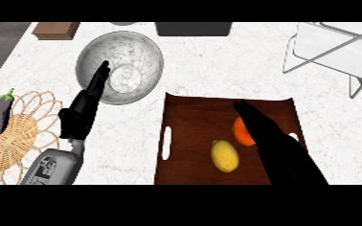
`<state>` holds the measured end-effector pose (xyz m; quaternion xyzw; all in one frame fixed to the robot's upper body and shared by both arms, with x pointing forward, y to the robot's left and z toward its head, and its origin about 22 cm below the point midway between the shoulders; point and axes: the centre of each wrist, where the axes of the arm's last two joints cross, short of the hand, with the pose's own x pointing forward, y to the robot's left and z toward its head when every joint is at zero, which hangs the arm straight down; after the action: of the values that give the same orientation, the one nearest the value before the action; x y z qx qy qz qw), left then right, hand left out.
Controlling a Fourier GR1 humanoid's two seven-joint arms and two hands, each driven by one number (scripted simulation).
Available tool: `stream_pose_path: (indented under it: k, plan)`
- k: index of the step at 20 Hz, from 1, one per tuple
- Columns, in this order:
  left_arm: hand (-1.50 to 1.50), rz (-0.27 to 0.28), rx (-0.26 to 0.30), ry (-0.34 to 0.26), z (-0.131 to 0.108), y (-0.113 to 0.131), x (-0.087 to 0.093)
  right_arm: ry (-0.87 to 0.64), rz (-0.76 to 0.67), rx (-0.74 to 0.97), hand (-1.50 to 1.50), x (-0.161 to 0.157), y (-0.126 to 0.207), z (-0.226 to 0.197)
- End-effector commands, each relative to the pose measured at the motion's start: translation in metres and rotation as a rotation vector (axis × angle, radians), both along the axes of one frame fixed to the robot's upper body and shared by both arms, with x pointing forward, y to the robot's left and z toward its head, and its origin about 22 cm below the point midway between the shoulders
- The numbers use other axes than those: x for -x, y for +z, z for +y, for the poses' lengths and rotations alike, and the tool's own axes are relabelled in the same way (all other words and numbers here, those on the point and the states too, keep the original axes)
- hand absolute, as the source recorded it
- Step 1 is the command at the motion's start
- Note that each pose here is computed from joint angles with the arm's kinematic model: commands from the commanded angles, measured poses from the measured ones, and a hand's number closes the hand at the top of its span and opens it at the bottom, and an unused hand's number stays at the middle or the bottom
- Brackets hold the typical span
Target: Pick the lemon from the tray and place it in the tiered shelf
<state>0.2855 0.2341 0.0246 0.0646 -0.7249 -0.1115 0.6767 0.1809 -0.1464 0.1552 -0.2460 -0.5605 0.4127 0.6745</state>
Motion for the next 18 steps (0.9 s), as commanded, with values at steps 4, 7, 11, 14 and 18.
stream_pose_path:
  k: [4, 7, 11, 14, 18]
  plan:
    - [0.0, 0.054, 0.006, -0.011, -0.024, -0.005, 0.011, -0.068, 0.067, 0.041, -1.5, -0.015, -0.031, 0.026]
    - [0.0, 0.077, 0.005, -0.025, -0.009, -0.016, 0.007, -0.089, 0.078, 0.049, -1.5, -0.008, -0.02, 0.014]
    - [0.0, 0.047, 0.004, -0.019, 0.001, -0.006, 0.009, -0.101, 0.082, 0.063, -1.5, -0.006, -0.045, 0.009]
    - [0.0, 0.076, 0.023, -0.026, 0.01, -0.024, 0.001, -0.08, 0.095, 0.083, -1.5, -0.014, -0.037, 0.022]
    - [0.0, 0.057, 0.008, -0.019, -0.014, -0.011, 0.008, -0.09, 0.118, 0.106, -1.5, -0.011, -0.051, 0.015]
